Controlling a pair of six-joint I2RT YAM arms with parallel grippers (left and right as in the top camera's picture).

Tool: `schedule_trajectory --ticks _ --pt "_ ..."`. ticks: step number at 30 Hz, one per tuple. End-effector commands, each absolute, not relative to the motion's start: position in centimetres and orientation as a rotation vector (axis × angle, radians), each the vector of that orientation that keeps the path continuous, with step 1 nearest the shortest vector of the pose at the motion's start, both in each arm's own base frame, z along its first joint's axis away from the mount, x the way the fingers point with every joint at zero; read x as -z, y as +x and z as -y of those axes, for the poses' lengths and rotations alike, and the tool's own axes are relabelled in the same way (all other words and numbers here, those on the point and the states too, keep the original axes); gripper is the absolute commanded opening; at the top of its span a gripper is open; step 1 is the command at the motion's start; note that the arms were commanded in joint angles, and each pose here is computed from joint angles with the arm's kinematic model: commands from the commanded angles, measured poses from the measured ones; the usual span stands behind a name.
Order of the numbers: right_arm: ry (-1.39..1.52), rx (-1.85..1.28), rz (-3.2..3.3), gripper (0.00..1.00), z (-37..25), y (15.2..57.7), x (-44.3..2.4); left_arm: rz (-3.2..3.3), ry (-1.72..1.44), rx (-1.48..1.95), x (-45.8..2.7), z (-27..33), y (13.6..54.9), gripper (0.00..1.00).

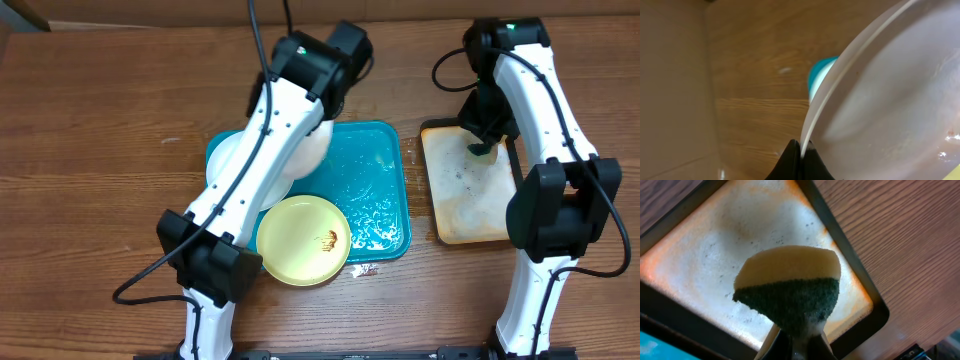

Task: Clean dirty plates on tray and stack at the side
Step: 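Lift the pink plate with the left gripper and carry it left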

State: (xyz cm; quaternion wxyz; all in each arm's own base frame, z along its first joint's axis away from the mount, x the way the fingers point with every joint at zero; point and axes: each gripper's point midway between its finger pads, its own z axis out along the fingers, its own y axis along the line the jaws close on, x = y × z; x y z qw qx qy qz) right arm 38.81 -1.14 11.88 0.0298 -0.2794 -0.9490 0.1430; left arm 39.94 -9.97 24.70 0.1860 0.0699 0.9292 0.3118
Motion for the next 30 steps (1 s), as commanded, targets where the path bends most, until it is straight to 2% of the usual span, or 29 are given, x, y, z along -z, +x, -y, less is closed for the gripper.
schedule_trajectory --ticks 1,15,23,30 --pt "-0.878 -0.428 2.957 0.04 1.5 38.6 -13.2 -2.485 0.071 -0.984 -27.1 7.1 41.7 0.04" --pt "-0.834 -0.467 2.868 0.04 1.6 36.5 -8.8 -2.232 0.131 -1.108 -30.7 8.8 44.2 0.04" --pt "-0.834 -0.467 2.867 0.04 1.6 36.5 -8.5 -2.060 0.207 -1.182 -33.5 12.2 44.6 0.04" --pt "-0.839 -0.466 2.868 0.04 1.7 36.5 -8.5 -2.031 0.240 -1.186 -33.8 13.6 44.0 0.04"
